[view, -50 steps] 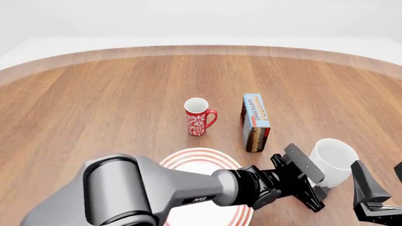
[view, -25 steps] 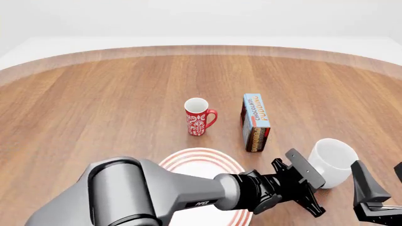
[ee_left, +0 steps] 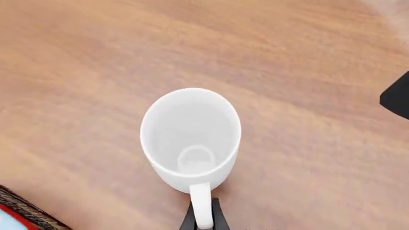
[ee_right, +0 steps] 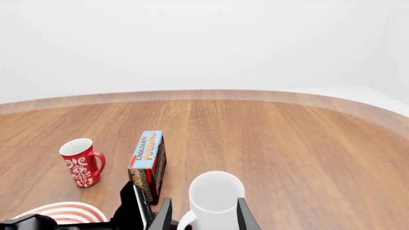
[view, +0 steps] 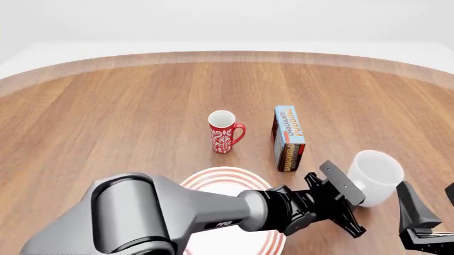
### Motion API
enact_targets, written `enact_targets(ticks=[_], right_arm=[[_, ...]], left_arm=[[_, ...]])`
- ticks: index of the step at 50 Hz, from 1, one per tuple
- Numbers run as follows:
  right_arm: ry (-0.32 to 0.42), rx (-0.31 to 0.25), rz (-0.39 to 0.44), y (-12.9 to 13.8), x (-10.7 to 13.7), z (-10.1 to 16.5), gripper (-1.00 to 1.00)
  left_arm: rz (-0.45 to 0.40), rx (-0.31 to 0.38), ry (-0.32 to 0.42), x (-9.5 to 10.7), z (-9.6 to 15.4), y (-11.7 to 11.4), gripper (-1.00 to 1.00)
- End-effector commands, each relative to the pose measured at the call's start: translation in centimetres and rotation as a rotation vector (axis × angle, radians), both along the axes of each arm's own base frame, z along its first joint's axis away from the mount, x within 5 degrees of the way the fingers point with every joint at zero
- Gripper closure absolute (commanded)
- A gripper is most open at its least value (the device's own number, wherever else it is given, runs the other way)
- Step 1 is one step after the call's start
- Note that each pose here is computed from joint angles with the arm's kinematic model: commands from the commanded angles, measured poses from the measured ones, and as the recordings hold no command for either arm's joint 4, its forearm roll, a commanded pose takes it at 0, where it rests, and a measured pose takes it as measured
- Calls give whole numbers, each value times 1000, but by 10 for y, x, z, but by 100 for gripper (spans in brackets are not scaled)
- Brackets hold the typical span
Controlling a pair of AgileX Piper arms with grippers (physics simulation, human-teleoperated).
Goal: Pick up the white mug and put it on the plate, and put the chocolate pudding to the right of the plate.
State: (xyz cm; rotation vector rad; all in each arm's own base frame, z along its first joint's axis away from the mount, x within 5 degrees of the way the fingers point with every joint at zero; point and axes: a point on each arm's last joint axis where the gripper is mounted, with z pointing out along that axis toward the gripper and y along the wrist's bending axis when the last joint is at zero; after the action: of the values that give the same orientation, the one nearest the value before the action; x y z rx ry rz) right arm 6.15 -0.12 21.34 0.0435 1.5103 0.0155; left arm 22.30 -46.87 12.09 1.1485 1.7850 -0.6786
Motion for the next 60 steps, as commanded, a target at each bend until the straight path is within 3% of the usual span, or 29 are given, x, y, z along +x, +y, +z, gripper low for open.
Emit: enact_targets(ticks=[1, 22, 33, 60], right_arm=[[-1, 0, 0, 0, 0, 0, -100], [0, 0, 0, 0, 0, 0, -100], [-4, 5, -8, 0, -5, -2, -100], [-4, 4, -8, 0, -8, 11, -100]], left_arm=[[6, -11, -37, 6, 18, 13, 100], [22, -51, -77, 6, 47, 36, 100], [5, -85, -97, -8, 64, 46, 100], [4, -126, -145, -20, 98, 78, 100]])
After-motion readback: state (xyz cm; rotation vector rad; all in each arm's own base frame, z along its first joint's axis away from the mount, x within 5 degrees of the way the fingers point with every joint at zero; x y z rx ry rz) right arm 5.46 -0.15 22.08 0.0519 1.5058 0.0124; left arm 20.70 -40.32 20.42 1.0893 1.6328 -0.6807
